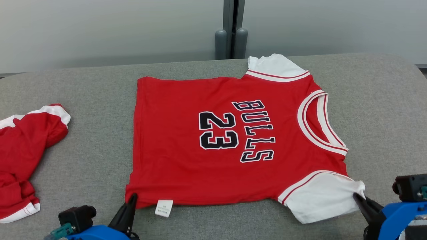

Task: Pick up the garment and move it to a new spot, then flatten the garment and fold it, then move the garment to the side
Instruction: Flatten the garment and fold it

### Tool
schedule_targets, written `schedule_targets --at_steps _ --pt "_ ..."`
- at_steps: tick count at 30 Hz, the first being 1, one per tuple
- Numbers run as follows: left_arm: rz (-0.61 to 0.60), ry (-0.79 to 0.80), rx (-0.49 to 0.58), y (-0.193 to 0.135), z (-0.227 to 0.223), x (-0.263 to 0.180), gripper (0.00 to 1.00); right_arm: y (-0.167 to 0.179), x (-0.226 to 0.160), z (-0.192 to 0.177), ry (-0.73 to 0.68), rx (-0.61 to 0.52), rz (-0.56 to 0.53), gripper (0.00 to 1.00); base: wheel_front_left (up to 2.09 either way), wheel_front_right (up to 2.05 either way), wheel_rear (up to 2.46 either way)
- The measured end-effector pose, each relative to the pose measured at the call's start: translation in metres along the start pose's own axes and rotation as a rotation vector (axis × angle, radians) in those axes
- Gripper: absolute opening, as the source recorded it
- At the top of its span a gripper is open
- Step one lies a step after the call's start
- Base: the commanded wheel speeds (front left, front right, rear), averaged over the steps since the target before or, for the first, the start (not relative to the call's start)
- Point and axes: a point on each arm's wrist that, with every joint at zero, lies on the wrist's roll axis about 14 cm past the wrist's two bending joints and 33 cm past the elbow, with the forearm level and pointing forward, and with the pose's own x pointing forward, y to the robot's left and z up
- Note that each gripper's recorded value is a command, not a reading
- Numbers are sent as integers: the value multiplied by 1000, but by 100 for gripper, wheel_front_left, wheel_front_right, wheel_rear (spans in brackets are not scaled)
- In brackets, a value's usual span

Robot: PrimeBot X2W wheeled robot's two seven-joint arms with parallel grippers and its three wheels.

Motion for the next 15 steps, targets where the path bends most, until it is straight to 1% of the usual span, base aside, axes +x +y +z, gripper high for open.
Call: schedule_targets --at_steps 3,6,10,15 --pt "-17 -59 -19 -5 23 11 0 3 6 26 -64 -33 12 0 0 0 0" --pt "-31 -81 -29 -9 35 23 0 7 17 47 -99 -67 34 0 0 0 0" --pt "-41 -80 -21 -9 46 39 0 14 35 72 -139 -93 67 0 0 0 0" --pt "-31 -56 -13 -2 49 64 0 19 67 97 -177 -114 84 0 0 0 0"
